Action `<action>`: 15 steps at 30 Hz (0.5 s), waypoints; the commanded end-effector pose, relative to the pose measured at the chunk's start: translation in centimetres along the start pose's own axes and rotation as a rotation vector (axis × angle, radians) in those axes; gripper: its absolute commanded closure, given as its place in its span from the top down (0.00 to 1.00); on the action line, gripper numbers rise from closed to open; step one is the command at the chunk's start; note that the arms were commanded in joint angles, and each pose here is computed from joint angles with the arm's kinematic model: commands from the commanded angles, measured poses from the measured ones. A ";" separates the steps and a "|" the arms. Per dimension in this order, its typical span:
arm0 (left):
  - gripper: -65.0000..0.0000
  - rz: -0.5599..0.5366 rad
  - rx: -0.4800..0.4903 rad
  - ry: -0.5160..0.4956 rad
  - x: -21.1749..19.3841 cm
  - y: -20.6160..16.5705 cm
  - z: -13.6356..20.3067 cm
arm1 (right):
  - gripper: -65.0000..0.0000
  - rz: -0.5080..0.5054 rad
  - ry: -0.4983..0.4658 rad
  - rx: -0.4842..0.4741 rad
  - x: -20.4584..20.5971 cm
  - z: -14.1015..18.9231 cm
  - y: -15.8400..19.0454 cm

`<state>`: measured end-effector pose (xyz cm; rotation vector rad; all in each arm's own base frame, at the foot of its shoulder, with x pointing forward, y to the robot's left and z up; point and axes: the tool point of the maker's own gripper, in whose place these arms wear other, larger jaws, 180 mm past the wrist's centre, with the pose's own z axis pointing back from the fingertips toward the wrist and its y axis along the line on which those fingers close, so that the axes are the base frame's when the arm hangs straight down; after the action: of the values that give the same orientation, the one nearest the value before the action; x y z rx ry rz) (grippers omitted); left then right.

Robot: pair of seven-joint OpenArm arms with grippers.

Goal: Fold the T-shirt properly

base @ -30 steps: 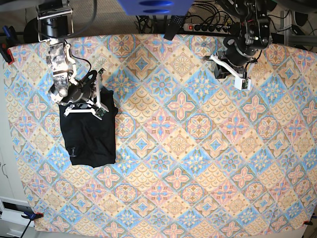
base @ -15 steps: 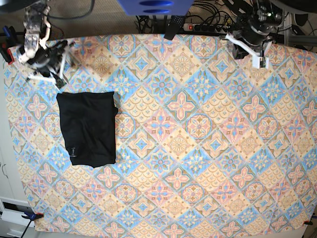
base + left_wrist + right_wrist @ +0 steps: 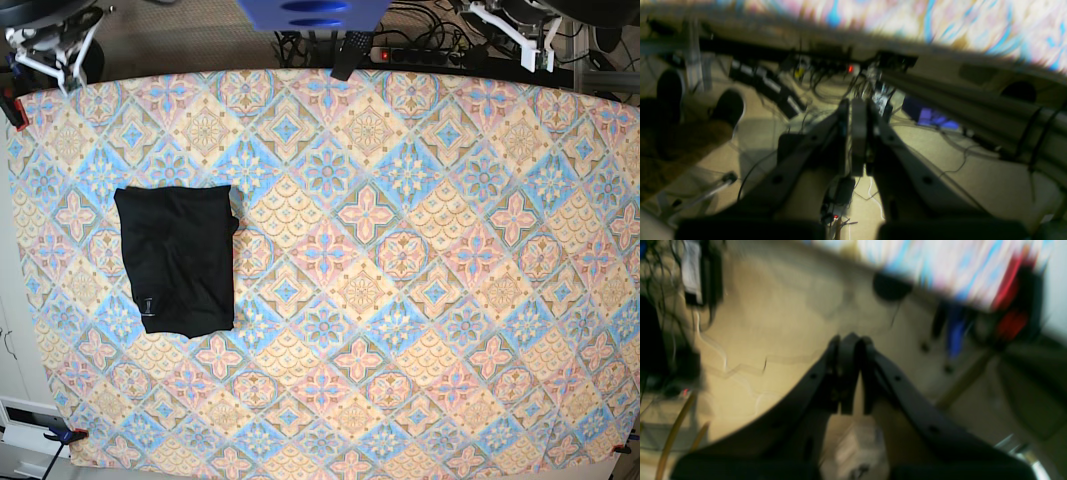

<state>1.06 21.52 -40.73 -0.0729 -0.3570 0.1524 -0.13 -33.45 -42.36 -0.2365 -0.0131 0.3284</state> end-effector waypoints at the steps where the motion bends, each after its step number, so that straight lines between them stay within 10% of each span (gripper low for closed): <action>1: 0.00 0.002 0.007 0.010 -0.5 0.4 0.3 | 0.03 0.003 0.023 -0.004 -1.0 0.1 -0.2; 15: 0.00 0.076 0.067 0.186 -14.1 3.3 -7.2 | 0.03 -0.316 0.193 0.342 -10.9 -8.6 10.4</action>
<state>-9.25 21.64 -52.99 -0.0476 -0.1708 0.2395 -15.05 -28.50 -53.06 0.0886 0.2511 -0.0171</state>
